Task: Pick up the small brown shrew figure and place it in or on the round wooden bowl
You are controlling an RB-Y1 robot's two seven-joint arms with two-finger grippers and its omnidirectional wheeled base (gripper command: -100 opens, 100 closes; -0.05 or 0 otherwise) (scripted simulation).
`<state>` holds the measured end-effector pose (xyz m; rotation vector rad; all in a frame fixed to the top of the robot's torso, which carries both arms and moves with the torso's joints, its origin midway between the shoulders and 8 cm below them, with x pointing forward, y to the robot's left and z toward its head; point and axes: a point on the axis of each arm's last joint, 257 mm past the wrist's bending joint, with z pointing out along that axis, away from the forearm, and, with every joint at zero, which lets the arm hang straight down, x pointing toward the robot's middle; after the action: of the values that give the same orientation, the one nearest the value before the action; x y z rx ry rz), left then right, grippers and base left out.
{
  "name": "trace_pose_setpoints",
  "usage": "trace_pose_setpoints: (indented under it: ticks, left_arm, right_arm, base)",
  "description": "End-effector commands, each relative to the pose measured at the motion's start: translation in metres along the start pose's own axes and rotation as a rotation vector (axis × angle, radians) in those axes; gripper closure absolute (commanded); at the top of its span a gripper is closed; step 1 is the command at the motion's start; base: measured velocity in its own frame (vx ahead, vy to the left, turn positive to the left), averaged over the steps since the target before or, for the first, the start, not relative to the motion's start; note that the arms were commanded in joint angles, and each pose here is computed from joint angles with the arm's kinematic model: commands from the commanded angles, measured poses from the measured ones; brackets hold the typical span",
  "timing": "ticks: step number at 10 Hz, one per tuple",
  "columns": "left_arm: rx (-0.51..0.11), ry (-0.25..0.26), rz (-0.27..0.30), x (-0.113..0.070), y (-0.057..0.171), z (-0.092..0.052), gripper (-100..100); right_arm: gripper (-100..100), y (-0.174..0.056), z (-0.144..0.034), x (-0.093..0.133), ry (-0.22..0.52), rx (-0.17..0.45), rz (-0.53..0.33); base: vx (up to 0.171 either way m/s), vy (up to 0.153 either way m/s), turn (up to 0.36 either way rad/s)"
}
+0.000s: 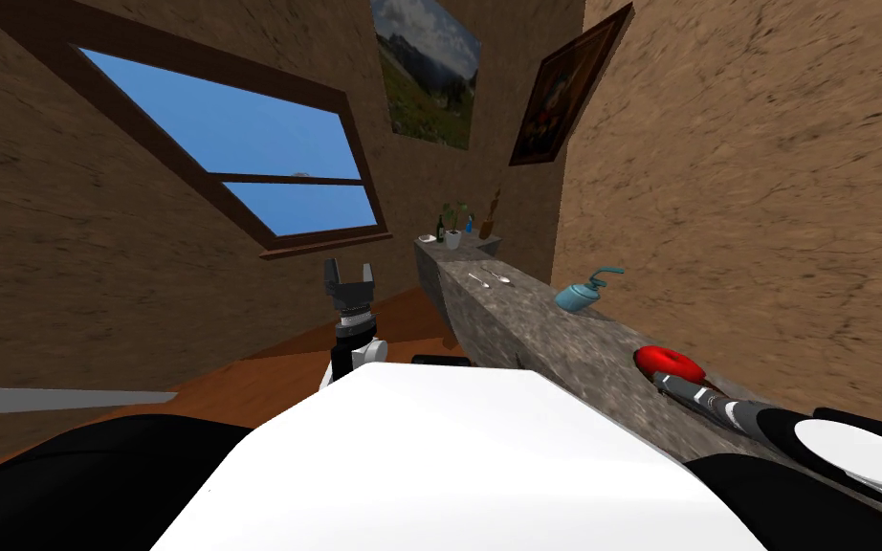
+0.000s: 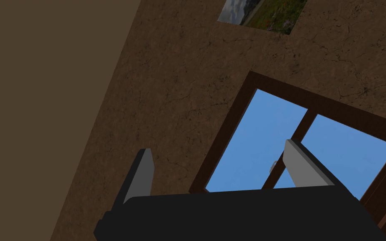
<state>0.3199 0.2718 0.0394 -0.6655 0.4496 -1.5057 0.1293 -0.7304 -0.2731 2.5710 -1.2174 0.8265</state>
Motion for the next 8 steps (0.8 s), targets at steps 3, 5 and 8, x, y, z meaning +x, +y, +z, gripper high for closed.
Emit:
trace_pose_setpoints:
  ticks: [3, 5, 8]
  left_arm:
    - [0.0, 0.0, 0.0, 0.0, 0.0, 0.0, 0]
    - [0.0, 0.0, 0.0, 0.0, 0.0, 0.0, 0]
    - [0.0, 0.0, 0.0, 0.0, 0.0, 0.0, 0]
  right_arm:
    - [100, 0.026, 0.0, 0.025, 0.069, -0.052, -0.015]
    - [100, 0.042, -0.001, 0.037, 0.103, -0.081, -0.024]
    - [-100, 0.04, -0.002, 0.037, 0.098, -0.076, -0.021]
  base:
    - [0.014, -0.143, -0.05]
    - [0.022, -0.085, -0.016]
    - [-0.003, -0.001, 0.008]
